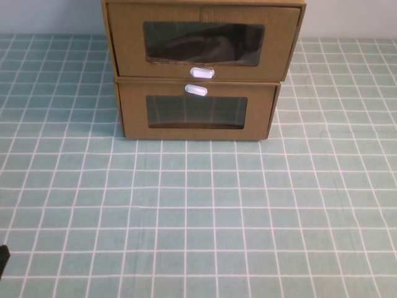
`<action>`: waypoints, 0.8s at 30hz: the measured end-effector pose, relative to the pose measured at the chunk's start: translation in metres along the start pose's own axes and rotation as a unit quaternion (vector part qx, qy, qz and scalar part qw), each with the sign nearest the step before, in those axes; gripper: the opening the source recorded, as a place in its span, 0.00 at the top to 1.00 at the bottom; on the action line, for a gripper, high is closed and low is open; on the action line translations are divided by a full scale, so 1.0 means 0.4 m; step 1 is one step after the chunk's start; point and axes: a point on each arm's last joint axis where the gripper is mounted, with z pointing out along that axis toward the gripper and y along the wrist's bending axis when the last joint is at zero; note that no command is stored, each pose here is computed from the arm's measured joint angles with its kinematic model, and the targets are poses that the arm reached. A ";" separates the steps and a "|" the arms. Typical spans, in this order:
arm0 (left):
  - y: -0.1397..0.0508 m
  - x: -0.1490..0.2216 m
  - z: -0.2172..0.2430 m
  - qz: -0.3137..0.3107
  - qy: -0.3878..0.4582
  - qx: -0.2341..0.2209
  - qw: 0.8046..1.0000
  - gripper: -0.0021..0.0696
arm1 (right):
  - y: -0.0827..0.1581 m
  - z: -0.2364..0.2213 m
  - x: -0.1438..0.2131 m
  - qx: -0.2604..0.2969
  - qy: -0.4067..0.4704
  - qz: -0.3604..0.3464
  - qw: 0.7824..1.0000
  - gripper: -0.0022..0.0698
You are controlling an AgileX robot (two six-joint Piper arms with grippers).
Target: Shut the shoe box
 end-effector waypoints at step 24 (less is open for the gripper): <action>0.002 0.010 0.002 -0.006 0.000 -0.006 1.000 0.98 | -0.044 0.025 0.136 0.030 0.084 -0.026 0.996 0.99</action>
